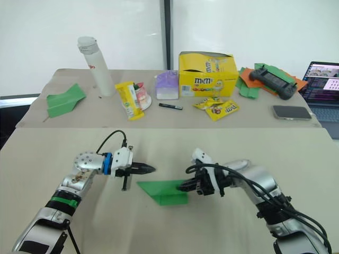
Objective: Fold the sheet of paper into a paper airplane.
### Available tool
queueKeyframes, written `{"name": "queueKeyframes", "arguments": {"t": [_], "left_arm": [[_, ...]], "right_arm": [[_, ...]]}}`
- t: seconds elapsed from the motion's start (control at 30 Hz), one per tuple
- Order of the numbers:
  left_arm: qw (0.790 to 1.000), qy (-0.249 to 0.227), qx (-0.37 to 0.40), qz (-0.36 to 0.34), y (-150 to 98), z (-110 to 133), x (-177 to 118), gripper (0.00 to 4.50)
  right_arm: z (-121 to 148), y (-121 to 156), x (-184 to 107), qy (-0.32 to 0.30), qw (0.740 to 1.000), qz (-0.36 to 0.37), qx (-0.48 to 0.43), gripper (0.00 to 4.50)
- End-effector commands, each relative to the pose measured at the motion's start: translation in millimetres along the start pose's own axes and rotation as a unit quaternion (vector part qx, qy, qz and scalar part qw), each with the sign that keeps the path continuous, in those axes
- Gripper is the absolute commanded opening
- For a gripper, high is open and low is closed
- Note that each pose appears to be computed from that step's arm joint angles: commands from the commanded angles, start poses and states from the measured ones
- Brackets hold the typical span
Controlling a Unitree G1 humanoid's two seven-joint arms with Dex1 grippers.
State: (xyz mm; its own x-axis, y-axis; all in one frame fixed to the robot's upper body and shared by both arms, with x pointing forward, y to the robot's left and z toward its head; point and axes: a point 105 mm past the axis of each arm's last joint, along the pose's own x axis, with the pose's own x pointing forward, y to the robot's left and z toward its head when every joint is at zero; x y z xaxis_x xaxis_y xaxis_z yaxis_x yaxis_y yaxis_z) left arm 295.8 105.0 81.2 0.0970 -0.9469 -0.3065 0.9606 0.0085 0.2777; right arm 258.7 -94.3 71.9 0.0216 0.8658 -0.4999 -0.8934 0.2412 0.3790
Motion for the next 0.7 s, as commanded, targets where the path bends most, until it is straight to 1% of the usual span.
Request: {"name": "queueKeyframes", "arguments": {"t": [0.03,0.1,0.17,0.2,0.33,0.4,0.5,0.57,0.63,0.7], "left_arm": [[0.999,-0.029,0.002,-0.016,-7.1,14.2,4.1,0.0],[0.999,-0.04,-0.005,-0.023,-11.0,20.1,5.8,0.0],[0.999,-0.037,-0.014,-0.037,-17.3,21.4,7.0,0.0],[0.998,-0.03,-0.017,-0.045,-20.9,20.2,7.7,0.0],[0.997,0.042,0.007,-0.064,-33.8,-2.7,11.1,0.0],[0.997,0.054,0.002,-0.052,-32.5,-9.1,13.5,0.0],[0.996,0.074,0.019,-0.05,-32.8,-15.9,16.6,0.0],[0.996,0.076,0.023,-0.049,-33.3,-17.9,18.6,0.0],[0.995,0.079,0.025,-0.052,-34.6,-19.4,19.5,0.0],[0.995,0.078,0.025,-0.053,-35.0,-19.9,19.8,0.0]], "right_arm": [[-15.2,-6.4,4.6,0.018,0.999,-0.01,0.027,0.02],[-15.8,-6.6,5.8,0.02,0.999,-0.011,0.028,0.02],[-17.1,-6.6,6.3,0.022,0.999,-0.012,0.032,0.02],[-17.7,-6.7,6.3,0.023,0.999,-0.013,0.033,0.02],[-17.7,-8.6,5.7,0.021,0.999,-0.022,0.033,0.02],[-14.0,-8.2,6.1,0.013,0.999,-0.024,0.026,0.02],[-7.8,-8.2,4.8,0.004,0.999,-0.031,-0.01,0.02],[-0.5,-7.7,2.0,-0.012,0.999,-0.033,-0.041,0.02],[8.7,-1.3,-0.7,-0.035,0.997,-0.014,-0.063,0.02],[18.3,1.1,-3.5,-0.053,0.992,-0.017,-0.115,0.62]]}}
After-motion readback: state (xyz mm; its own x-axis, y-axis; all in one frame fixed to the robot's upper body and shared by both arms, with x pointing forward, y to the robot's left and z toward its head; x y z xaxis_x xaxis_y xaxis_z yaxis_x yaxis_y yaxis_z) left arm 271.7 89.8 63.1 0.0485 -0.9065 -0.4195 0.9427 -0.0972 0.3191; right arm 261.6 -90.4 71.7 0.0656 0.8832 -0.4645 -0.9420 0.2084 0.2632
